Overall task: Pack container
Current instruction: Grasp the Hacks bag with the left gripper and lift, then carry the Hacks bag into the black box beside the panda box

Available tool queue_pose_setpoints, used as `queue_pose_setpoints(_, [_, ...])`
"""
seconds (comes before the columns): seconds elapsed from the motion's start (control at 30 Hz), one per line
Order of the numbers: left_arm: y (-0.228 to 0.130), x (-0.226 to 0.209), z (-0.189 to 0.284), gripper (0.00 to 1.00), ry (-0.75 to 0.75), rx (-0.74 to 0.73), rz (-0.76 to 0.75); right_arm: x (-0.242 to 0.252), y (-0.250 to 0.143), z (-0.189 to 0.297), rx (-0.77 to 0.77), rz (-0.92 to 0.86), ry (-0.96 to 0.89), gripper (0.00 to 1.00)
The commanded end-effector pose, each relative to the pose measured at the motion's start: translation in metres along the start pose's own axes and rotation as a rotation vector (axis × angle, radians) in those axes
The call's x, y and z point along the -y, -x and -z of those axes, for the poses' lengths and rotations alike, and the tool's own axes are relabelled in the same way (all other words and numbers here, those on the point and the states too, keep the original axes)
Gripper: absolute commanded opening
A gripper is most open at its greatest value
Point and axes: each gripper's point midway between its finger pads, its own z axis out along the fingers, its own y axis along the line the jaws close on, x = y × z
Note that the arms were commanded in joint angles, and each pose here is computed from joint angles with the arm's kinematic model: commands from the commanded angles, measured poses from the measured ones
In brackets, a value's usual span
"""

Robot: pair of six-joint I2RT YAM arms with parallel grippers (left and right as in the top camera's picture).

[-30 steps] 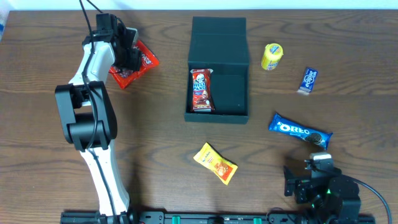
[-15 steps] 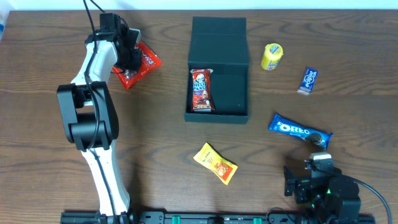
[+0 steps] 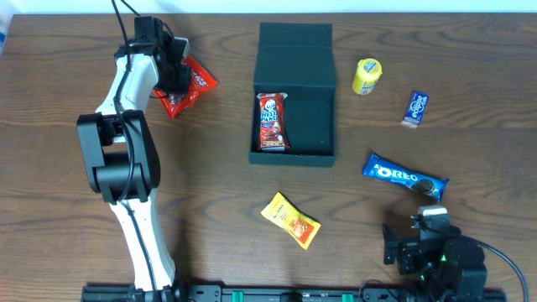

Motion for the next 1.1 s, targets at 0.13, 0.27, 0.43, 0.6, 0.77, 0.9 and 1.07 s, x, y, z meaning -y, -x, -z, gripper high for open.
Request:
queue_pose_setpoints(0.13, [-0.008,0.006,-0.009,0.12,-0.014,-0.034,0.030,0.001,-0.002,-0.001,-0.004,0.007,-0.002,0.99])
queue_pose_setpoints(0.27, [-0.008,0.007,-0.009,0.06,-0.014,-0.035,0.060,0.001,-0.002,-0.001,-0.003,0.007,-0.002,0.99])
queue_pose_setpoints(0.43, [-0.007,0.011,-0.009,0.06,-0.016,-0.033,0.056,0.001,-0.002,-0.001,-0.003,0.007,-0.002,0.99])
queue_pose_setpoints(0.6, [-0.006,0.014,-0.007,0.06,-0.017,-0.030,0.076,0.001,-0.002,-0.001,-0.003,0.007,-0.002,0.99])
queue_pose_setpoints(0.77, [0.005,0.014,0.011,0.06,-0.011,0.009,0.104,0.001,-0.002,-0.001,-0.003,0.007,-0.002,0.99])
queue_pose_setpoints(0.9, [0.014,0.018,0.040,0.06,-0.007,0.044,0.114,0.001,-0.002,-0.001,-0.004,0.007,-0.002,0.99])
queue_pose_setpoints(1.07, [0.025,0.032,0.082,0.06,-0.010,0.096,0.141,0.001,-0.002,-0.001,-0.003,0.007,-0.002,0.99])
